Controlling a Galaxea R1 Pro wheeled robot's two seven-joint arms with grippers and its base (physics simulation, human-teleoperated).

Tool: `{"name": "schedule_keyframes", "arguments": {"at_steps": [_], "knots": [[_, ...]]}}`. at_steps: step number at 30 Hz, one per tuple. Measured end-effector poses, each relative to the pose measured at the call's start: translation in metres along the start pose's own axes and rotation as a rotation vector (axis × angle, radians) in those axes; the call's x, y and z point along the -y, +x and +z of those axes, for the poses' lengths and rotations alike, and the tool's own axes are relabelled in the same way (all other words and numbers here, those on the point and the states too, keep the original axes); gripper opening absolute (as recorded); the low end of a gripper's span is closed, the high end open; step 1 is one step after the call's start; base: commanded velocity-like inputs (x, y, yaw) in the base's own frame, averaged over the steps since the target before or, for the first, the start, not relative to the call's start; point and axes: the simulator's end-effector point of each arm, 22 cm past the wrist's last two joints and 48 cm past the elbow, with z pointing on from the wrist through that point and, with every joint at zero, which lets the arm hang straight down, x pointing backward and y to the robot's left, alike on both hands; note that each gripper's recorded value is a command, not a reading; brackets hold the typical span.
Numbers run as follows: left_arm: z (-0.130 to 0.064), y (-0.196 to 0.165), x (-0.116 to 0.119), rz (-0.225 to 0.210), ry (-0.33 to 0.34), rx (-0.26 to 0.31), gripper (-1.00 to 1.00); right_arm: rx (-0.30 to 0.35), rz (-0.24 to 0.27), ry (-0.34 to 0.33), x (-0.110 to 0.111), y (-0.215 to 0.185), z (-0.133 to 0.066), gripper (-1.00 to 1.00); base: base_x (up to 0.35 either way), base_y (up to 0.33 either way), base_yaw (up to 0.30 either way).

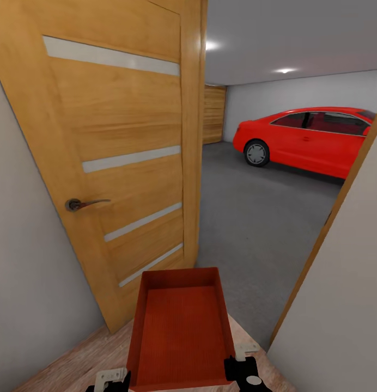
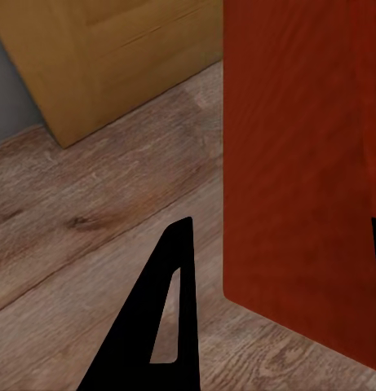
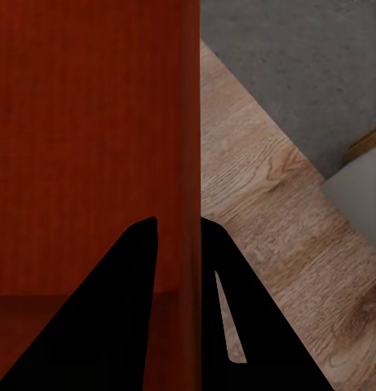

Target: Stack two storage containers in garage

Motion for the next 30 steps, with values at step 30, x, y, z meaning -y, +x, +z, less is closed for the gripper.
{"name": "schedule_keyframes", "arguments": {"at_steps": [30], "knots": [[-0.0001, 0.0000, -0.0001, 0.000, 0.000, 0.000, -1.00, -0.001, 0.001, 0.000, -0.0001, 0.0005, -0.0001, -1.00, 0.006, 0.000, -0.114]]}}
